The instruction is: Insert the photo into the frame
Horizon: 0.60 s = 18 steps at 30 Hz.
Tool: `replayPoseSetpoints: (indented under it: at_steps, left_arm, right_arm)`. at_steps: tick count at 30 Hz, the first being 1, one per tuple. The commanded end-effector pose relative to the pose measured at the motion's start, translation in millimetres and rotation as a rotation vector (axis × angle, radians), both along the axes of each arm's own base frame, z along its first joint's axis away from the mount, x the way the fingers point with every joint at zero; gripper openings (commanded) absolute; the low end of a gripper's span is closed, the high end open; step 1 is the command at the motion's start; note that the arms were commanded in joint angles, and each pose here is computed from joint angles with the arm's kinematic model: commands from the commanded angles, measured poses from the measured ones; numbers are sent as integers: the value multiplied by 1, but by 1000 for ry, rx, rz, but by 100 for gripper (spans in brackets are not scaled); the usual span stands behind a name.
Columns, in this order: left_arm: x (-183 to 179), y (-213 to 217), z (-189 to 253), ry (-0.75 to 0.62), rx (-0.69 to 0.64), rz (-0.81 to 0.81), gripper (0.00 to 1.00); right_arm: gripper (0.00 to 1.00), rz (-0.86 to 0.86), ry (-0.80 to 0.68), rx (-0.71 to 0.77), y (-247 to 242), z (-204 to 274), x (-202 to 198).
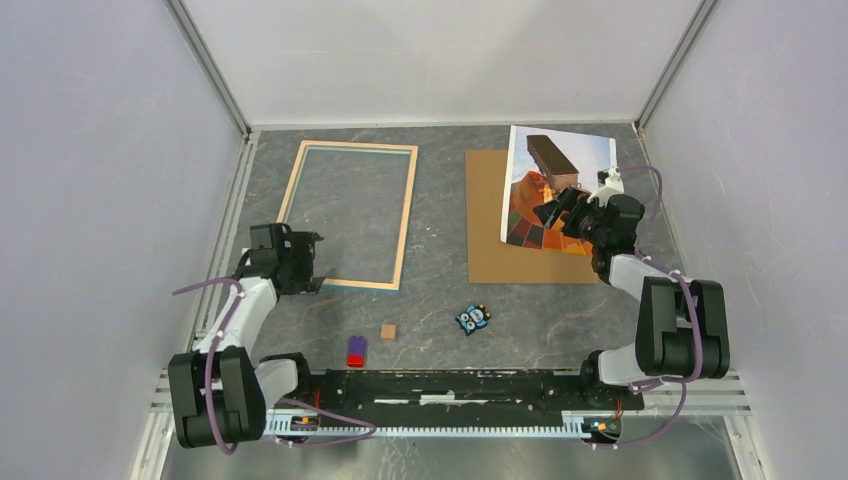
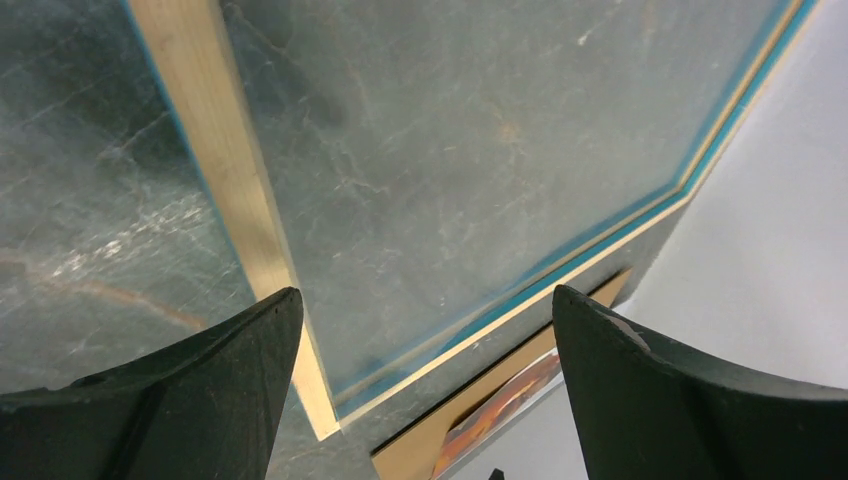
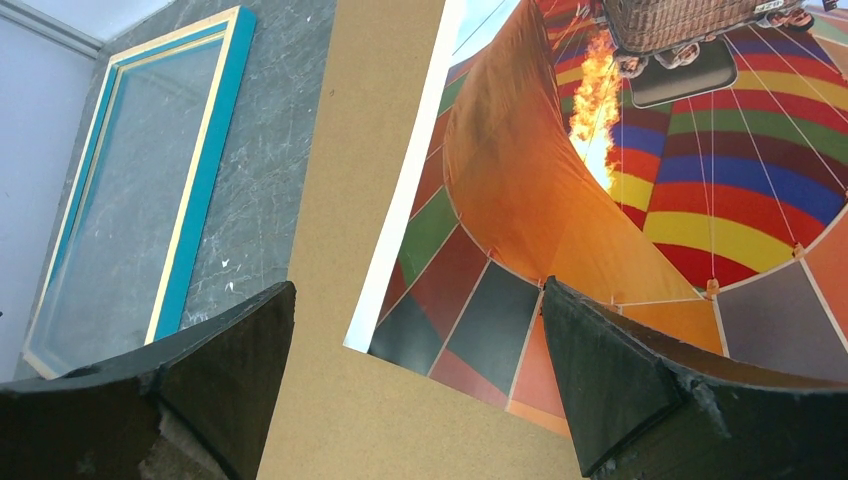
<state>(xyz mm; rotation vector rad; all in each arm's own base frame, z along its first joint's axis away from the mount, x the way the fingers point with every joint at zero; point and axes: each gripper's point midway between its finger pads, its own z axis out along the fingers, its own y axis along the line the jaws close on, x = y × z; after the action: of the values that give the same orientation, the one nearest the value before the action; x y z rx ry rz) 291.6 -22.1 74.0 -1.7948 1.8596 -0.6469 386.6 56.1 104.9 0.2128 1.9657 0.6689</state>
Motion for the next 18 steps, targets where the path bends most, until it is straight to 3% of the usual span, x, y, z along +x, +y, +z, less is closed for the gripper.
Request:
replayPoseSetpoints:
  at_steps: [1, 7, 11, 18]
  left_arm:
    - [-15, -5, 1, 128, -5, -64, 100]
    - [-23, 0, 16, 192, 29, -70, 100]
    - [-17, 2, 32, 137, 96, -151, 100]
    - [27, -35, 76, -244, 239, -575, 100]
  right_arm:
    - [98, -1, -56, -22, -2, 14, 4]
    - [98, 2, -52, -18, -2, 12, 4]
    - [98, 2, -49, -18, -2, 11, 5]
    - [98, 4, -46, -22, -2, 9, 5]
